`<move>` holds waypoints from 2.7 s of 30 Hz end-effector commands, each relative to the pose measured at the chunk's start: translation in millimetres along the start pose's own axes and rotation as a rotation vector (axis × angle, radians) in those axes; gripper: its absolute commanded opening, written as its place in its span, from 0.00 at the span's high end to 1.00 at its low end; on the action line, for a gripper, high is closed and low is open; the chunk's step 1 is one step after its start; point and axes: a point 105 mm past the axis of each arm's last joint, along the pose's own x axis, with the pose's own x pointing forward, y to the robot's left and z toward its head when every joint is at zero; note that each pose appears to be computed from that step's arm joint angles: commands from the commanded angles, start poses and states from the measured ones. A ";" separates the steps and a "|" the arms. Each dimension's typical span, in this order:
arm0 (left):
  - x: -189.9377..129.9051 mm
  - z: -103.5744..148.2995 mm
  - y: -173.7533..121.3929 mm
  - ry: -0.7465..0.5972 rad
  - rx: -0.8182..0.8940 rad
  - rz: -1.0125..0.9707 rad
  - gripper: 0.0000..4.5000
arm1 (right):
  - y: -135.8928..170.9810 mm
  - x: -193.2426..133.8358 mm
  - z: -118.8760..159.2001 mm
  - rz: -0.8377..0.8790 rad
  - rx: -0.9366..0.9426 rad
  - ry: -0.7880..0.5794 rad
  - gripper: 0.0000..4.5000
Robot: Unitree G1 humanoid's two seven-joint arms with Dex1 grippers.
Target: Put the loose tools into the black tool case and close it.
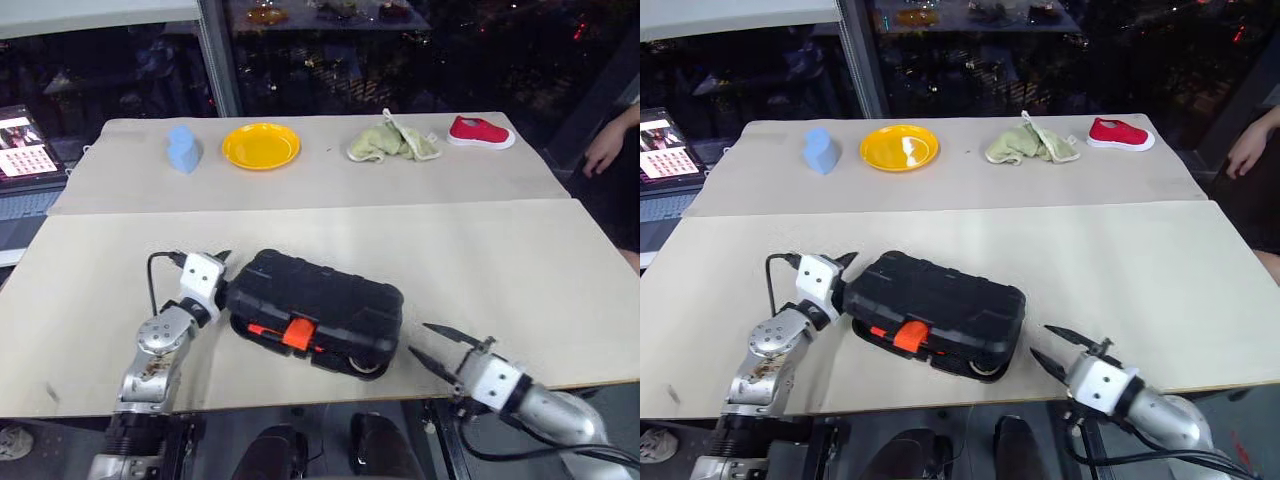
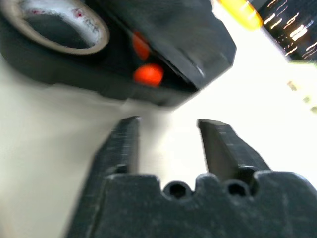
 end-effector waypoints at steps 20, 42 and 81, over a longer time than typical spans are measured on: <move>-36.8 22.9 20.7 0.148 0.128 -0.492 0.00 | 18.2 -24.5 11.9 0.253 0.428 0.111 0.18; -0.9 57.7 89.4 0.352 0.459 -0.642 0.56 | 54.6 2.5 41.5 0.506 0.455 0.017 0.80; -36.5 41.9 -33.9 0.480 0.296 -1.264 0.98 | 67.7 32.3 50.1 0.515 0.498 0.043 1.00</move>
